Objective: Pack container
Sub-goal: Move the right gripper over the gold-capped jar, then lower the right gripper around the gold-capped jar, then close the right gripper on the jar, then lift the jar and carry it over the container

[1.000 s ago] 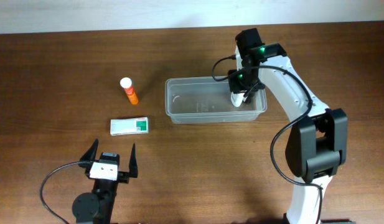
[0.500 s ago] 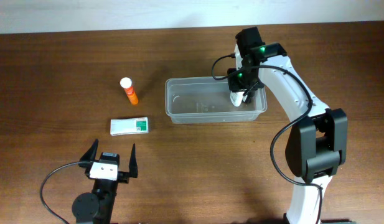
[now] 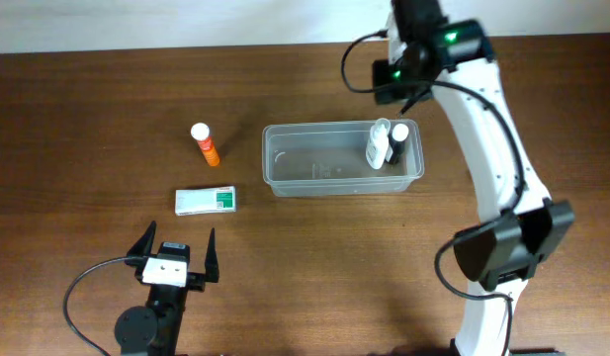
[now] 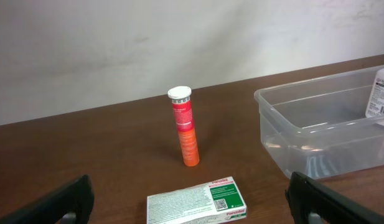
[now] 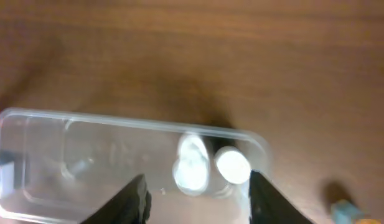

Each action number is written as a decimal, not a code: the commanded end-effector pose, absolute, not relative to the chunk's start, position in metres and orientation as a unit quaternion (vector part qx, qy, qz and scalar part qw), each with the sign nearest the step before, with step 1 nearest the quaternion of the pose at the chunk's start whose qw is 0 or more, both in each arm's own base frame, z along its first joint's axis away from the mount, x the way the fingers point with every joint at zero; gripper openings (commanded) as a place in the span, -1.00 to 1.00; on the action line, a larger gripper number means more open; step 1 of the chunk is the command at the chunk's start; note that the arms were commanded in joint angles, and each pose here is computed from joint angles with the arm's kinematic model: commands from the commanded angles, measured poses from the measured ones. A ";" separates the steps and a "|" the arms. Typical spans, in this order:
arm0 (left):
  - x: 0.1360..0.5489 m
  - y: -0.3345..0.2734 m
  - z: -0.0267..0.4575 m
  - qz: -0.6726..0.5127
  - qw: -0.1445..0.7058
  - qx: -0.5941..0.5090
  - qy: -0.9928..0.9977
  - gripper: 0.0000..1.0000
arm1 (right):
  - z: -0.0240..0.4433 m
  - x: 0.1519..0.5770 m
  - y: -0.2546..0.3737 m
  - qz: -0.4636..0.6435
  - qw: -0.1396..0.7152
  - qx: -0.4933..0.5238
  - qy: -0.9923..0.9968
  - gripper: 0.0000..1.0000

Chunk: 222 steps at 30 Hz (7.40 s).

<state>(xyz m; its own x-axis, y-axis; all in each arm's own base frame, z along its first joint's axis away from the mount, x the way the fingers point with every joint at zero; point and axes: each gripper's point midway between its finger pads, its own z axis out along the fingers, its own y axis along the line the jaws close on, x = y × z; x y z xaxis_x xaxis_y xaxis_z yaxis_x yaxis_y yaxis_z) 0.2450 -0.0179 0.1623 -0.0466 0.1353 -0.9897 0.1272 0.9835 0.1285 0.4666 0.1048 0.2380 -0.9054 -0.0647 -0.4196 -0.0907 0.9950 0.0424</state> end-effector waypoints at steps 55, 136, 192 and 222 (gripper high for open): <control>0.245 -0.016 0.161 0.012 0.685 0.093 0.722 0.99 | 0.087 0.363 -0.123 0.007 0.094 0.306 0.947 0.87; 0.245 -0.016 0.161 0.012 0.685 0.093 0.722 0.99 | 0.003 0.368 -0.133 -0.014 0.035 0.306 0.951 0.46; 0.245 -0.016 0.161 0.012 0.685 0.093 0.722 0.99 | 0.012 0.376 -0.132 -0.002 0.042 0.308 0.951 -0.26; 0.245 -0.016 0.161 0.012 0.685 0.093 0.722 0.99 | 0.139 0.420 -0.075 0.105 0.068 0.248 0.961 -0.29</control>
